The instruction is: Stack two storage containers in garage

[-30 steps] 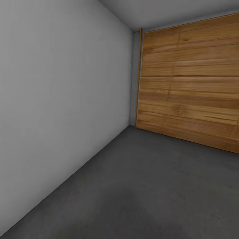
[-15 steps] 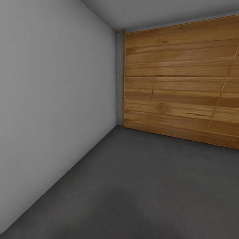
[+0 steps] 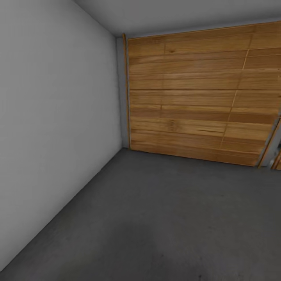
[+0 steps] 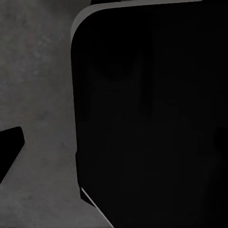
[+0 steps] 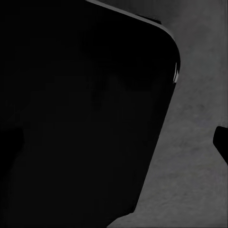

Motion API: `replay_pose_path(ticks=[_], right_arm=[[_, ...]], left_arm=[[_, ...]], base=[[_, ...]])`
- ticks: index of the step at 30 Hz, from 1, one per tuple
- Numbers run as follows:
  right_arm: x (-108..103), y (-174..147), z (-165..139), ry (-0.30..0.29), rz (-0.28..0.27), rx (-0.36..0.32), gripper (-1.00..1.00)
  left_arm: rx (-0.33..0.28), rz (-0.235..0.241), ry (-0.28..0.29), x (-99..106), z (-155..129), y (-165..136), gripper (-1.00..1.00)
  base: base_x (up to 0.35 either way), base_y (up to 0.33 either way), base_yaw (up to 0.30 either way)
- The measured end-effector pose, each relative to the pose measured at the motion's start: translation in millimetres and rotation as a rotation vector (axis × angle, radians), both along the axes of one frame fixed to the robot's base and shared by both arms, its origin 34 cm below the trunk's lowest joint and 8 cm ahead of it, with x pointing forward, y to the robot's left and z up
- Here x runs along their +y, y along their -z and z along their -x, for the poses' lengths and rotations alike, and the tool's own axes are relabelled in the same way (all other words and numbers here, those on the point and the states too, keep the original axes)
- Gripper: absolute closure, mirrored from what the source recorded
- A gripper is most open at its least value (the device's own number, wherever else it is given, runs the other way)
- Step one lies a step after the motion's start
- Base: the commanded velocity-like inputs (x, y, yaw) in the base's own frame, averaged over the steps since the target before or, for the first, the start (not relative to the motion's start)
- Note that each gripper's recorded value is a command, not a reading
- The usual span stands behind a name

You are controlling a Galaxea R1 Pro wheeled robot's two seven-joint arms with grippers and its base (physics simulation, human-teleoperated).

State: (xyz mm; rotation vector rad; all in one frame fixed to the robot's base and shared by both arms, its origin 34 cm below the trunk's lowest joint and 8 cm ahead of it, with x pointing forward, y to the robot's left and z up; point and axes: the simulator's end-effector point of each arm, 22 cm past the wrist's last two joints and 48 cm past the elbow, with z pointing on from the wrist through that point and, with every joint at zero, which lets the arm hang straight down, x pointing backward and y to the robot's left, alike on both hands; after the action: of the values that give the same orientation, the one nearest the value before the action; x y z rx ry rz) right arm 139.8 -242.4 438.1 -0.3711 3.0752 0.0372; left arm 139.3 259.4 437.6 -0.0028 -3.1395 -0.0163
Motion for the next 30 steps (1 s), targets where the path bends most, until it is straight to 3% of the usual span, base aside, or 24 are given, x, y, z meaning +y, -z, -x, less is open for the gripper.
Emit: replay_pose_path(ticks=[30], right_arm=[[-1.7, 0.0, -3.9, 0.0, 0.002, -0.01, -1.0]], left_arm=[[-0.01, 0.0, 0.0, 0.0, -3.9, 0.0, -1.0]], base=[[0.0, 0.0, -0.282]])
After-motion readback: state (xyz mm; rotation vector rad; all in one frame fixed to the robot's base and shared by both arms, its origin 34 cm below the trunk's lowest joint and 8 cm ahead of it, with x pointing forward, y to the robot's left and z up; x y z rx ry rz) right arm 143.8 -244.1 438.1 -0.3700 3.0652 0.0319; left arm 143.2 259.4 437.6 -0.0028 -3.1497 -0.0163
